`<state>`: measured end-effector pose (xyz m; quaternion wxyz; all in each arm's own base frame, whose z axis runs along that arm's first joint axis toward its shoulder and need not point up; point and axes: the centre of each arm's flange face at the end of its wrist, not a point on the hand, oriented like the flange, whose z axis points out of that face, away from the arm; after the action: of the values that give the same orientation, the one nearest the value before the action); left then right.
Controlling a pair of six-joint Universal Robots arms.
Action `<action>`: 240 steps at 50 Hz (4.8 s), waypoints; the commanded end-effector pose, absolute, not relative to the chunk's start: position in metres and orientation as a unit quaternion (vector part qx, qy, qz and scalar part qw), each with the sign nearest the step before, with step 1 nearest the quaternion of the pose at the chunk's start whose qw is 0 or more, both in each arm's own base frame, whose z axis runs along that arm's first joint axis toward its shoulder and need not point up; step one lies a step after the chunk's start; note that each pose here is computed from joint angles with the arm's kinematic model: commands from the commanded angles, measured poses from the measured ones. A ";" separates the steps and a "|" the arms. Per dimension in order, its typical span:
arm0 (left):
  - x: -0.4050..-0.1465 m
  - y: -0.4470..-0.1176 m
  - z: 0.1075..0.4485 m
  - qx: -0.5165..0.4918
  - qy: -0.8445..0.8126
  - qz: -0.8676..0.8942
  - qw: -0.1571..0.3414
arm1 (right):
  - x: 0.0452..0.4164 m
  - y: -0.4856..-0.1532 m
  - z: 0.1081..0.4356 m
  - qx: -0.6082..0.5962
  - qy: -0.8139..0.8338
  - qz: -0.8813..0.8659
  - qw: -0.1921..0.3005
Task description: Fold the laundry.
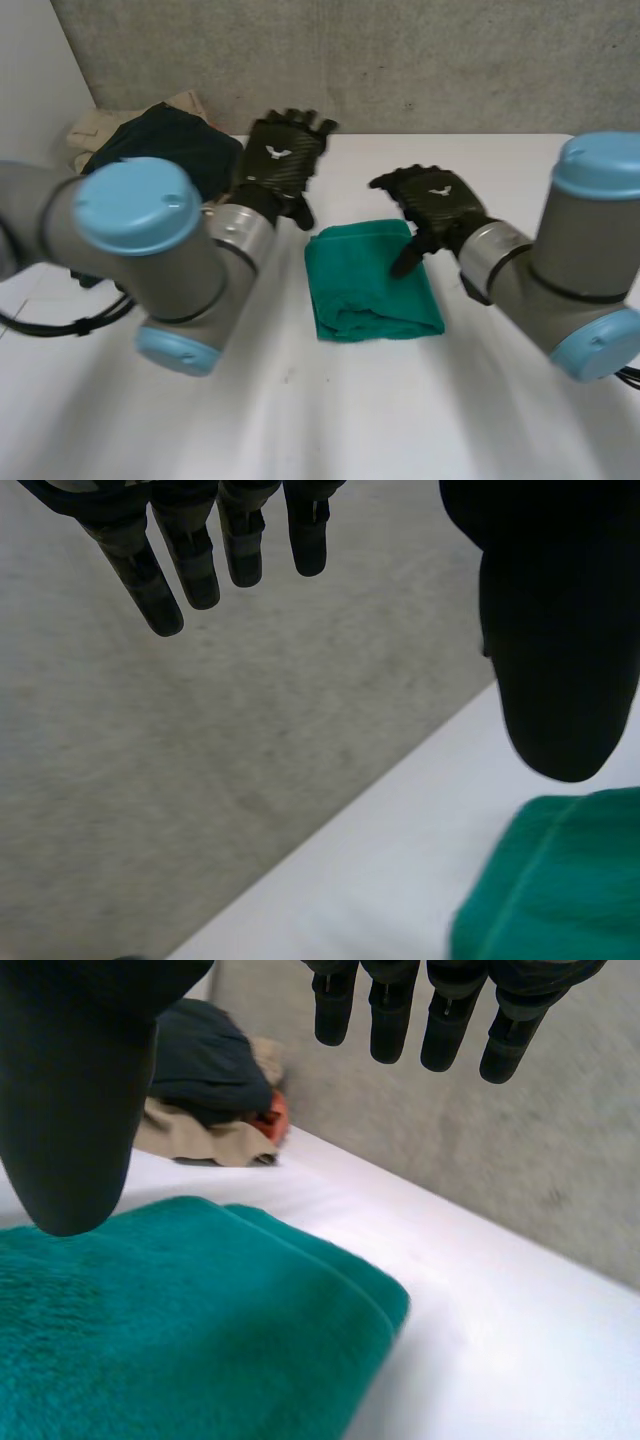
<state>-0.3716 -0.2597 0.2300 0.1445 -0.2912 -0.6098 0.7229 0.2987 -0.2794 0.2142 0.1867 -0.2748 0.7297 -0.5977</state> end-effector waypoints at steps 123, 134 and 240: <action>-0.374 -0.246 0.282 -0.347 -0.628 0.640 0.276 | 0.067 -0.509 0.175 -0.096 0.727 -0.662 -0.153; -0.276 -0.351 0.311 -0.167 -0.641 0.743 0.094 | 0.173 -0.399 0.207 -0.311 0.610 -0.719 -0.122; -0.390 -0.117 0.122 -0.426 -0.703 0.525 0.221 | 0.171 -0.272 0.165 -0.504 0.751 -0.421 0.066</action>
<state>-0.3768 -0.1209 0.1339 0.2023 -0.4195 -0.7025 0.5382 0.1694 -0.2713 0.1782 0.0603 -0.5055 0.7489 -0.4242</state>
